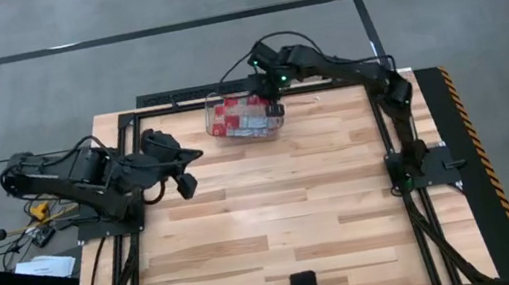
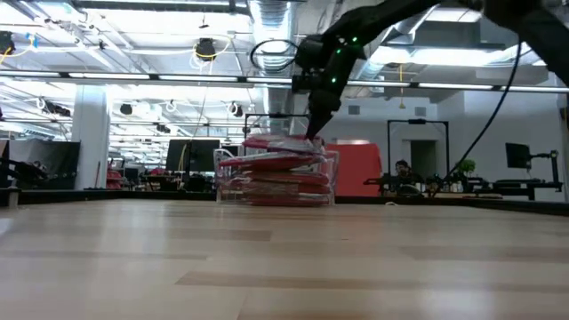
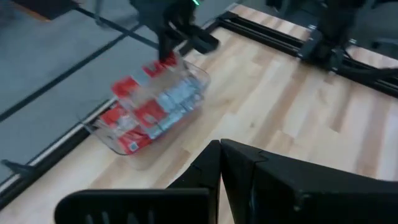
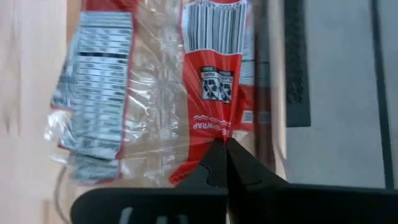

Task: Sort popcorn bags into baskets
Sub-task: Put the red popcorn pack into the transparent bin, then return to Home Position

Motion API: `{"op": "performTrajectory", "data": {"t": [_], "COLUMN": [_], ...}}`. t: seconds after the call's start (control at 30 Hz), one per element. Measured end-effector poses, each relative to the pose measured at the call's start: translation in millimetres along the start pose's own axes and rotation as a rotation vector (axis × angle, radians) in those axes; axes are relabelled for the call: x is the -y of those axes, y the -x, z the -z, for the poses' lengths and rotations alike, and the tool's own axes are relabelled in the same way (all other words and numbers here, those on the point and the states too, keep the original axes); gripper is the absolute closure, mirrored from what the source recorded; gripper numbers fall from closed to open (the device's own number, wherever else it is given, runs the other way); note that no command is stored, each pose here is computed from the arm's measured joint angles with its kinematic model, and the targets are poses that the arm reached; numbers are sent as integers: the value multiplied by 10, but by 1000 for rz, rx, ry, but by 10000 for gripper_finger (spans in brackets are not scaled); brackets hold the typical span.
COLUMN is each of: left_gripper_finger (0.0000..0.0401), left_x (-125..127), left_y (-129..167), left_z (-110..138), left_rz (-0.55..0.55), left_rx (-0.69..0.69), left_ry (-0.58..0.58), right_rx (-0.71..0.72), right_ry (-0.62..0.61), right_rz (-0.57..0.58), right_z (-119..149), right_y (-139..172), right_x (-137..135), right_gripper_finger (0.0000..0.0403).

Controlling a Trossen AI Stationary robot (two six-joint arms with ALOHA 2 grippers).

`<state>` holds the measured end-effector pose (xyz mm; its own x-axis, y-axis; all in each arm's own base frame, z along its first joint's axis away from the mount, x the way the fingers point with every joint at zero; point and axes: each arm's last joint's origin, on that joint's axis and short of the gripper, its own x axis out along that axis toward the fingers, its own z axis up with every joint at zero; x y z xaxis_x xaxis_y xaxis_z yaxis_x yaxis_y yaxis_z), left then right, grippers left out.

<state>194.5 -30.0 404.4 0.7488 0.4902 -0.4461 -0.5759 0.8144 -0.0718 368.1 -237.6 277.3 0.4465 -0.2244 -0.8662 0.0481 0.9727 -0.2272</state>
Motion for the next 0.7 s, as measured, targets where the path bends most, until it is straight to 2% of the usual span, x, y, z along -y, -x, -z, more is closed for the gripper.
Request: {"op": "performTrajectory", "data": {"t": [0.1,0.23,0.37,0.53,0.7], "left_gripper_finger": [401,401,395,370,352], "left_x": [-46,-121,-177,-225,-270], "left_y": [-29,-78,-116,-147,-148], "left_z": [-23,-57,-80,-100,-128], "left_rz": [-55,-124,-157,-185,-201], "left_rx": [21,38,38,38,50], "left_ry": [11,26,17,6,-2], "right_rx": [-39,-52,-63,-47,31], "right_ry": [78,110,117,115,62], "right_rz": [-27,9,21,26,49], "right_z": [-5,-44,-64,-106,-201], "right_y": [-142,-237,-281,-229,92], "right_x": [10,53,76,78,102], "right_gripper_finger": [398,382,333,265,209]}}
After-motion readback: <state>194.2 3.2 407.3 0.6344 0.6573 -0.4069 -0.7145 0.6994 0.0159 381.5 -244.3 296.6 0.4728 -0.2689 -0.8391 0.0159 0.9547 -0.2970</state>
